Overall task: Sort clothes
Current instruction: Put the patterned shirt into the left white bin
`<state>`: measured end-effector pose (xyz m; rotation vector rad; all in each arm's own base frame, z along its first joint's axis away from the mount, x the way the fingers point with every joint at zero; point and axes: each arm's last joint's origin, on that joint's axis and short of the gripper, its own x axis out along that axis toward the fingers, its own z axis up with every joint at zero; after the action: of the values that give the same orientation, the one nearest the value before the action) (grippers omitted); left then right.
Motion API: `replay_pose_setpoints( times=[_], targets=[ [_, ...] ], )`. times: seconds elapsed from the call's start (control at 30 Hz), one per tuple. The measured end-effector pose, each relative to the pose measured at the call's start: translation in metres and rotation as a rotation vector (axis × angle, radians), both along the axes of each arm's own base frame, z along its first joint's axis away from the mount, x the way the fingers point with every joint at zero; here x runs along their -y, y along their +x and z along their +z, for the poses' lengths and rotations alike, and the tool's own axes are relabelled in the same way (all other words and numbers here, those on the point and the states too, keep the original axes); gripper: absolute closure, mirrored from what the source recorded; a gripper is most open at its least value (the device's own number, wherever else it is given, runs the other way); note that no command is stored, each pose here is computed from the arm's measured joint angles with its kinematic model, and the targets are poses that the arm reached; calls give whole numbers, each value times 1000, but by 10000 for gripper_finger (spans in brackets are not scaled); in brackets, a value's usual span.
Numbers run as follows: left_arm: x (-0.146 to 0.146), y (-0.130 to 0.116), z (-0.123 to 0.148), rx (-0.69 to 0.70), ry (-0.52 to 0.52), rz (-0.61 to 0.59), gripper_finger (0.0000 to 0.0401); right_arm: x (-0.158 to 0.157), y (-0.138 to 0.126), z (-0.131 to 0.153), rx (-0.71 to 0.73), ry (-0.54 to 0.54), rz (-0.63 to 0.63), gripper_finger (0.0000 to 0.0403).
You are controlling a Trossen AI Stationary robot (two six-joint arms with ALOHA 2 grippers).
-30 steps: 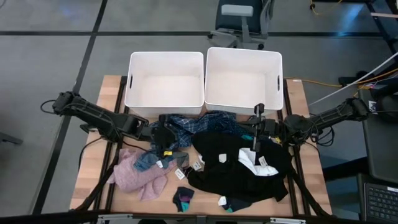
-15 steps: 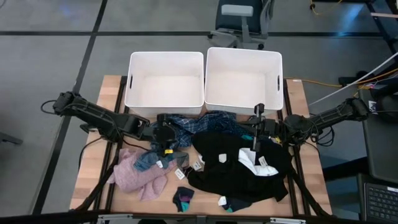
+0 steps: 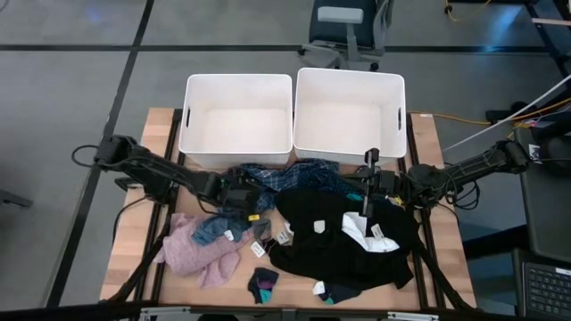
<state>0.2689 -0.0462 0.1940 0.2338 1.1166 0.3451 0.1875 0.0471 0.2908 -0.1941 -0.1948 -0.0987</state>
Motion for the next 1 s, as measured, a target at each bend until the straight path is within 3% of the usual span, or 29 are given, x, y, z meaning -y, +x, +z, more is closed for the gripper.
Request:
replay_pose_setpoints(
  times=[0.2,0.57,0.7,0.9,1.0],
  targets=[
    [-8,10,-23,-101,-121,-4,176,0,0,0,-1,0,0,386],
    [-15,27,-54,-141,-38,-17,182,0,0,-1,-6,-2,0,386],
    [-15,27,-60,-167,-33,-18,221,0,0,-1,-7,-2,0,386],
    [-13,26,-59,-170,-29,-24,312,0,0,-1,-8,-2,0,386],
    [-9,25,-59,-169,23,-28,352,0,0,-1,-8,-3,0,386]
  ],
)
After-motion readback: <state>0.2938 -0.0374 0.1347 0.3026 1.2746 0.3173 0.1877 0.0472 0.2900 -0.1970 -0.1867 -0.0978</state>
